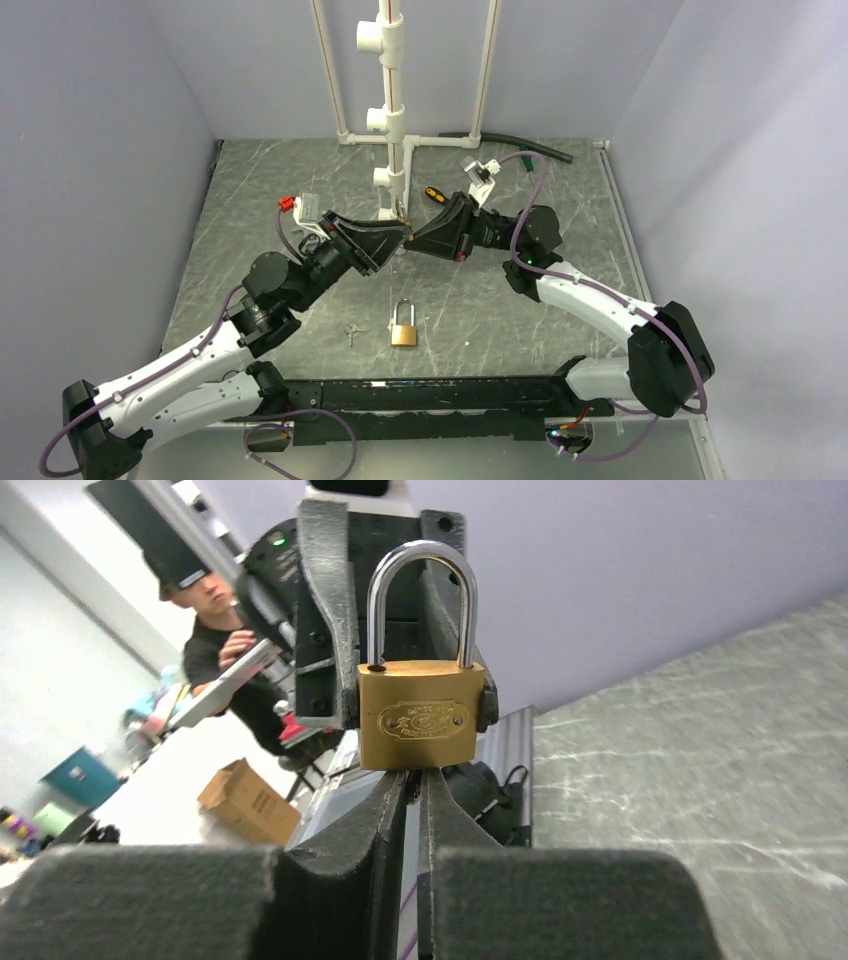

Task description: Unlock with the key

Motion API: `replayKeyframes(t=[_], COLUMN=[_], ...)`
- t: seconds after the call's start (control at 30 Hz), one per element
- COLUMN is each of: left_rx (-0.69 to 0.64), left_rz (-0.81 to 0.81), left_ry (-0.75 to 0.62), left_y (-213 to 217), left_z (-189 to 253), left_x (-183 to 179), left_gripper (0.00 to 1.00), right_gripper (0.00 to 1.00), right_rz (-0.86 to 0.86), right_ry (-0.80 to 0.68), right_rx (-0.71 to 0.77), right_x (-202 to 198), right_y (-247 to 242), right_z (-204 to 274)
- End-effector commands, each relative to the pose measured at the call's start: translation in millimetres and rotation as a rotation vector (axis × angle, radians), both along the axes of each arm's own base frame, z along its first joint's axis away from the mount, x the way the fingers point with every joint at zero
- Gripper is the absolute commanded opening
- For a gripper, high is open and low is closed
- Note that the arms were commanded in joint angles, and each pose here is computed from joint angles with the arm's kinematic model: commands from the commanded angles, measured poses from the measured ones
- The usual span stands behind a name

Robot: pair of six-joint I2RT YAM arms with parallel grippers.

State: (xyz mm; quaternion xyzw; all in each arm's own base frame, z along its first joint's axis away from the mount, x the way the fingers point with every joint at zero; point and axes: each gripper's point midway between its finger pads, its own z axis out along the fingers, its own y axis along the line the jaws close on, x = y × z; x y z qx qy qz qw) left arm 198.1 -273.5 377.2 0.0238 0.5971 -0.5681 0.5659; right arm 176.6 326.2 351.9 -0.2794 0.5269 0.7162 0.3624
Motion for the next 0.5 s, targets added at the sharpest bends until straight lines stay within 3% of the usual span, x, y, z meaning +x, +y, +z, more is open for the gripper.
replayKeyframes(t=[0.0,0.37,0.4,0.47], left_rx=[0.024,0.086,0.093,0.114], left_rz=[-0.211,-0.206,-0.200,-0.181], left_ry=[-0.114,-0.158,-0.154,-0.146], left_y=[-20,-10,-10,-8], left_z=[11,17,16,15], left_x=[-37,-45,-44,-41], left_gripper=[0.00,0.00,0.00,0.00], right_gripper=[0.00,0.00,0.01,0.14], right_rz=[0.157,0.170,0.151,0.101], right_ry=[-0.184,-0.202,-0.199,-0.182], right_rx=[0.151,0.114,0.087,0.021], right_x=[-39,-37,-33,-24], right_y=[-10,-8,-5,-2], right_z=[53,55,50,37])
